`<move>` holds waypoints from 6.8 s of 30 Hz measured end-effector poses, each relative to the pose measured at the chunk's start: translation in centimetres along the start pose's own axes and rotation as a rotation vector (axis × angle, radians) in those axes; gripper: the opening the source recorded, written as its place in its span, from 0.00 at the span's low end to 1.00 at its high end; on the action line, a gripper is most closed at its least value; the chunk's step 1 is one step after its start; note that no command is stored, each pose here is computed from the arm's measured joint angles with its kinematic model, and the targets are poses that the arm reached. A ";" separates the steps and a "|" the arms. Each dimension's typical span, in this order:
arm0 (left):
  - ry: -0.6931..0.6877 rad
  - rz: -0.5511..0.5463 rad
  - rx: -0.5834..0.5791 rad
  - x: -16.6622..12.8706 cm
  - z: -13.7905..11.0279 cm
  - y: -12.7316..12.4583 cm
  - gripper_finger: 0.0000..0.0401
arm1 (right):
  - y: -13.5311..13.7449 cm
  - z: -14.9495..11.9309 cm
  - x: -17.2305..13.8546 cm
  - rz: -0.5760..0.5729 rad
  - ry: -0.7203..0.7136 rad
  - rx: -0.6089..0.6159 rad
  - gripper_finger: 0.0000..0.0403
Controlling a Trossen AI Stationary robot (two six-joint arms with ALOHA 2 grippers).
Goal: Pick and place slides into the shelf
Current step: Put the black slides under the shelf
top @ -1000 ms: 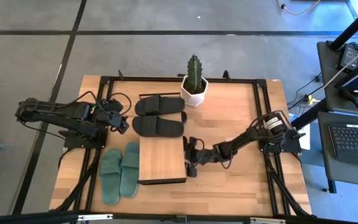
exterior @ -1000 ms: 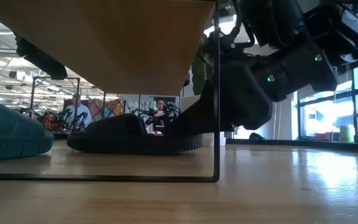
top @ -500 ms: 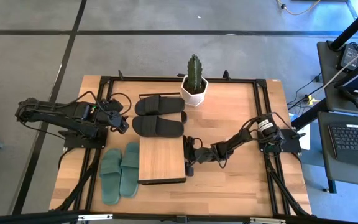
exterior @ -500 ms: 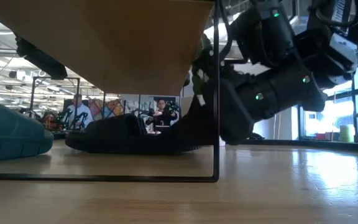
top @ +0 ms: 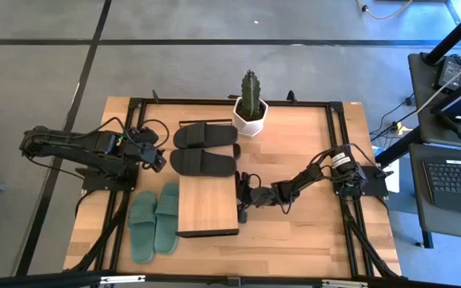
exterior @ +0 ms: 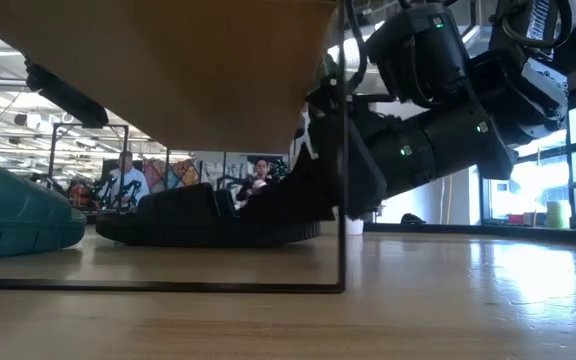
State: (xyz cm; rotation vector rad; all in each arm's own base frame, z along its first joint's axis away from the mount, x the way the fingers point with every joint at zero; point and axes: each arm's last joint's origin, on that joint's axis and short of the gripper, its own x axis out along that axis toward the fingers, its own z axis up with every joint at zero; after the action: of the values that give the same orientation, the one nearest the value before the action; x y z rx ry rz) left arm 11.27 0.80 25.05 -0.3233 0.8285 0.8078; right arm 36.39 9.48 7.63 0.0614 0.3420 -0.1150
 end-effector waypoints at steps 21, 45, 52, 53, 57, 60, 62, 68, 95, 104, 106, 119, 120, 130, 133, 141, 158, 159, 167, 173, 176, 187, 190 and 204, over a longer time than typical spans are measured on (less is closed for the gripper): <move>0.004 -0.003 -0.071 0.0 0.0 0.0 0.56 | -0.5 -0.3 0.3 -0.099 0.024 -0.048 0.64; 0.222 -0.352 0.016 0.9 -2.0 -2.6 0.56 | -2.3 -0.4 -7.1 -0.176 0.137 -0.097 0.64; 0.215 -0.398 0.115 3.2 -5.3 -3.7 0.56 | -3.6 -0.2 -8.1 -0.171 -0.007 -0.062 0.64; 0.206 -0.412 0.124 3.4 -5.6 -3.9 0.56 | -3.7 -0.2 -8.1 -0.175 -0.006 -0.064 0.64; 0.125 -0.498 0.156 3.9 -6.4 -4.8 0.56 | -4.2 0.1 -7.7 -0.195 -0.014 -0.058 0.64; 0.089 -0.488 0.168 4.2 -6.7 -5.1 0.56 | -4.7 0.4 -7.4 -0.214 -0.017 -0.051 0.64; 0.073 -0.466 0.173 4.3 -6.8 -5.1 0.56 | -5.0 0.6 -7.2 -0.224 -0.024 -0.043 0.64; 0.042 -0.387 0.240 5.1 -7.1 -5.6 0.56 | -5.6 0.6 -7.0 -0.245 -0.016 -0.040 0.64; 0.027 -0.167 0.214 8.3 -8.3 -7.8 0.56 | -5.6 0.3 -7.1 -0.248 0.011 -0.050 0.64; 0.011 -0.146 0.200 8.3 -8.2 -7.7 0.56 | -5.6 0.3 -7.1 -0.248 0.015 -0.030 0.64; 0.036 -0.154 0.204 8.3 -8.4 -7.6 0.56 | -5.6 0.1 -7.1 -0.247 0.029 -0.028 0.64; 0.088 -0.195 0.206 8.3 -8.5 -7.7 0.56 | -2.8 1.2 -8.2 0.166 0.045 -0.029 0.64; 0.088 -0.196 0.205 8.3 -8.5 -7.7 0.56 | -2.7 1.0 -8.1 0.172 0.057 -0.010 0.64; 0.084 -0.202 0.201 8.3 -8.5 -7.8 0.56 | -1.6 -0.1 -5.3 0.175 0.138 -0.009 0.64; 0.080 -0.201 0.200 8.3 -8.4 -7.8 0.56 | -1.5 -0.3 -5.0 0.184 0.157 -0.007 0.64; 0.040 -0.179 0.192 8.3 -8.3 -7.8 0.56 | -1.5 -0.2 -4.8 0.190 0.146 -0.021 0.64; -0.023 -0.132 0.185 8.3 -8.1 -7.7 0.56 | -3.4 0.1 -4.1 0.131 0.135 -0.027 0.64; -0.024 -0.131 0.185 8.3 -8.1 -7.7 0.56 | -3.5 0.1 -4.1 0.128 0.139 -0.030 0.64; -0.054 -0.138 0.169 8.3 -7.9 -7.9 0.56 | -3.7 -0.2 -4.1 0.104 0.165 -0.036 0.64; -0.060 -0.142 0.163 8.3 -7.8 -7.9 0.56 | -3.8 -0.3 -4.2 0.100 0.175 -0.038 0.64; -0.061 -0.144 0.163 8.3 -7.8 -8.0 0.56 | -3.8 -0.3 -4.2 0.101 0.174 -0.039 0.64; 0.064 -0.171 0.180 8.3 -8.4 -7.6 0.56 | -3.7 -0.3 -4.2 0.101 0.174 -0.038 0.64; 0.079 -0.162 0.185 8.2 -8.5 -7.4 0.56 | -3.7 -0.2 -4.2 0.101 0.174 -0.038 0.64; 0.128 -0.187 0.153 5.7 -8.6 -4.8 0.56 | -3.7 0.6 -4.7 0.105 0.166 -0.042 0.64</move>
State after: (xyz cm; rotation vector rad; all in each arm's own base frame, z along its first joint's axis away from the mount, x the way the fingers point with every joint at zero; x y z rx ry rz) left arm 12.69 -4.21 14.95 -0.3134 0.9587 0.5496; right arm 31.80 6.27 9.66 0.0474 0.5061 0.0019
